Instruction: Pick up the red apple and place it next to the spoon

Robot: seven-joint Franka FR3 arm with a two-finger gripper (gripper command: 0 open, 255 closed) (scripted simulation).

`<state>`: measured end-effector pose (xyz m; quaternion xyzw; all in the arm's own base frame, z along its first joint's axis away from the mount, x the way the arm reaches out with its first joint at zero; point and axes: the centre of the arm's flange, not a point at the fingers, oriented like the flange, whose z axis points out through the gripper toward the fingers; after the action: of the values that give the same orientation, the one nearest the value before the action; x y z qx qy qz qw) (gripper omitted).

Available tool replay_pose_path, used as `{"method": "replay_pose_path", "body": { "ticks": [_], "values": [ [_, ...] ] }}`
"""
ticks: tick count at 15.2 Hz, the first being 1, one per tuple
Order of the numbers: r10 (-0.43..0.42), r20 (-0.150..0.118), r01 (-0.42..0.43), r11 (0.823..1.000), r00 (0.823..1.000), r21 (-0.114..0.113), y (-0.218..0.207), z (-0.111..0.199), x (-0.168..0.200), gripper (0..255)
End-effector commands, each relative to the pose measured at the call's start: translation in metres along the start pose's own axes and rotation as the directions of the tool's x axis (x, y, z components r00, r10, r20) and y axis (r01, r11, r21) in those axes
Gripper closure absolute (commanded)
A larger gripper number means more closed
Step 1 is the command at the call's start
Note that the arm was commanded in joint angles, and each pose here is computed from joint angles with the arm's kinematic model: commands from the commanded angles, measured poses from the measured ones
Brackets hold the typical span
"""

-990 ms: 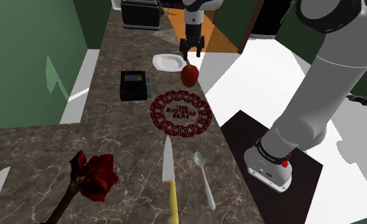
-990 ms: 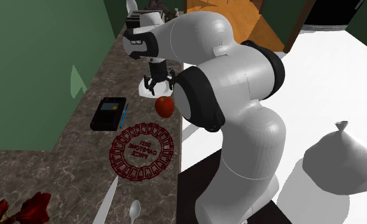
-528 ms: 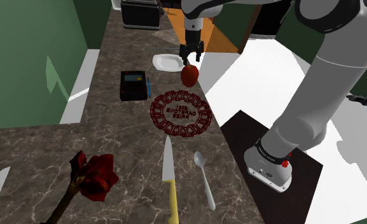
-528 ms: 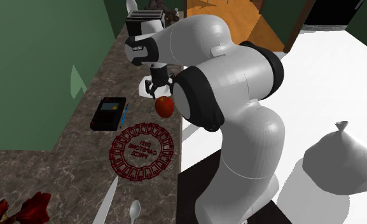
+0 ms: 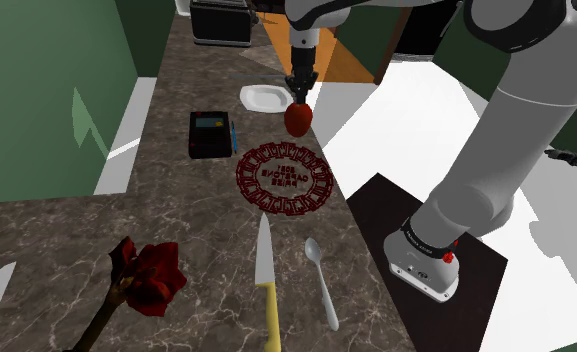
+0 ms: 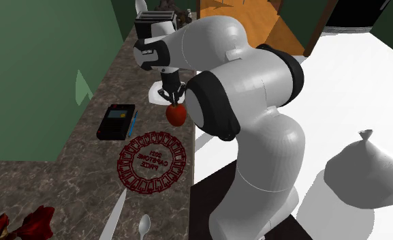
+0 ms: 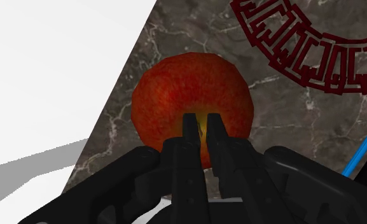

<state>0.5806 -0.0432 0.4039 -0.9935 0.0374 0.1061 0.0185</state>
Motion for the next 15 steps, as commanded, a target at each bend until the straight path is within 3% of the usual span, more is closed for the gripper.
{"method": "replay_pose_path", "body": {
  "ticks": [1, 6, 15],
  "values": [
    [0.0, 0.0, 0.0, 1.0, 1.0, 0.0, 0.0, 0.0, 0.0, 255],
    [0.0, 0.0, 0.0, 1.0, 1.0, 0.0, 0.0, 0.0, 0.0, 255],
    [0.0, 0.0, 0.0, 1.0, 1.0, 0.0, -0.001, -0.046, -0.01, 255]
  ]
}}
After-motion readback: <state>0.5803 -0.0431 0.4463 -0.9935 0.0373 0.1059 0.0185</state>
